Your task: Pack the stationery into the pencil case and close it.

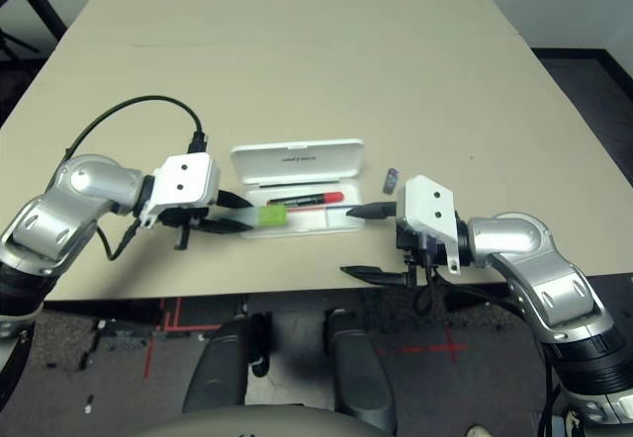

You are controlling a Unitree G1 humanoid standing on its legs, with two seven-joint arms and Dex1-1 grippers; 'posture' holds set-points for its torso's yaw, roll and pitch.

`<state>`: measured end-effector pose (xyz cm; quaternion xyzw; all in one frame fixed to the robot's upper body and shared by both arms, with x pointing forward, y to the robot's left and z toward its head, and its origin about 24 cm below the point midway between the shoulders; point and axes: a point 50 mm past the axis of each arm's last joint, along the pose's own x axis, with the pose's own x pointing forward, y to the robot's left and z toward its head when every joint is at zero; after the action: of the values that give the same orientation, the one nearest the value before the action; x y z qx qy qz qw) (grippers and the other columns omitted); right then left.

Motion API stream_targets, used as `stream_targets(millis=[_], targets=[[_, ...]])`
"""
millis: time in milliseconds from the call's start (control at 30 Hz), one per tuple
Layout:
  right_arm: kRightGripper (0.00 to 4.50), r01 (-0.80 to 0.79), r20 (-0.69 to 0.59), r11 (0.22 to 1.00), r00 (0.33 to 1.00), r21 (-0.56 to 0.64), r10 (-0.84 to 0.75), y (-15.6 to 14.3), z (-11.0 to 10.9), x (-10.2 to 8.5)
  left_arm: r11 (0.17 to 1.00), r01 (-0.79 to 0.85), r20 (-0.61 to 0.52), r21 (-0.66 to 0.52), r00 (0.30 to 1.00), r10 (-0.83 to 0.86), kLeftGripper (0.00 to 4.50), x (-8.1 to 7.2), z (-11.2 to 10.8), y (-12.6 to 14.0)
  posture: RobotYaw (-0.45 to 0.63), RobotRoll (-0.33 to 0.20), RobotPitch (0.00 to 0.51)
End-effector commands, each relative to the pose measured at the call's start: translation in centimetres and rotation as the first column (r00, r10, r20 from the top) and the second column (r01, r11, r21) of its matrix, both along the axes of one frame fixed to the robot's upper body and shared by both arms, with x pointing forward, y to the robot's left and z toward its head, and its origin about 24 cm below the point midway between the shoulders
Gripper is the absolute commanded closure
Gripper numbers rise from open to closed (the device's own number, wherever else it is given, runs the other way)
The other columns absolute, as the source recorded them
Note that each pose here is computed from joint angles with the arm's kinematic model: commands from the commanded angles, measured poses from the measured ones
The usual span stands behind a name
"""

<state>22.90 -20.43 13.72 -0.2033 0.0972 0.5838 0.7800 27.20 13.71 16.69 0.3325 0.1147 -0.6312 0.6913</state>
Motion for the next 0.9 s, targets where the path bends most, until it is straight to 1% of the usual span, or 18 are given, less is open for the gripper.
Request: stream_targets(millis=[33, 200, 467, 633, 900], targets=[[0.0, 0.024, 0.006, 1.0, 1.0, -0.004, -0.024, -1.2, 0.2, 0.1, 1.0, 0.006, -0.009, 0.025, 1.0, -0.006, 3.41, 0.4, -0.6, -0.7, -0.07, 0.0, 0.165], [0.0, 0.056, 0.005, 0.998, 0.998, -0.008, -0.056, -2.2, 0.0, 0.4, 0.999, 0.012, -0.021, 0.033, 1.0, -0.012, 3.41, 0.9, -1.0, -1.6, -0.08, 0.0, 0.161], [0.0, 0.09, 0.017, 0.996, 0.996, -0.01, -0.09, -3.3, -0.2, 0.8, 0.999, 0.026, -0.042, 0.036, 0.999, -0.024, 3.41, 1.3, -1.7, -2.6, -0.09, 0.0, 0.158], [0.0, 0.105, 0.024, 0.995, 0.994, 0.0, -0.105, -3.3, -0.6, 0.9, 0.998, 0.045, -0.053, 0.044, 0.998, -0.042, 3.41, 1.6, -2.4, -3.5, -0.1, 0.0, 0.156], [0.0, 0.108, 0.025, 0.994, 0.994, 0.006, -0.108, -3.1, -1.0, 0.7, 0.997, 0.062, -0.064, 0.046, 0.996, -0.059, 3.41, 2.0, -3.1, -4.4, -0.11, 0.0, 0.156]])
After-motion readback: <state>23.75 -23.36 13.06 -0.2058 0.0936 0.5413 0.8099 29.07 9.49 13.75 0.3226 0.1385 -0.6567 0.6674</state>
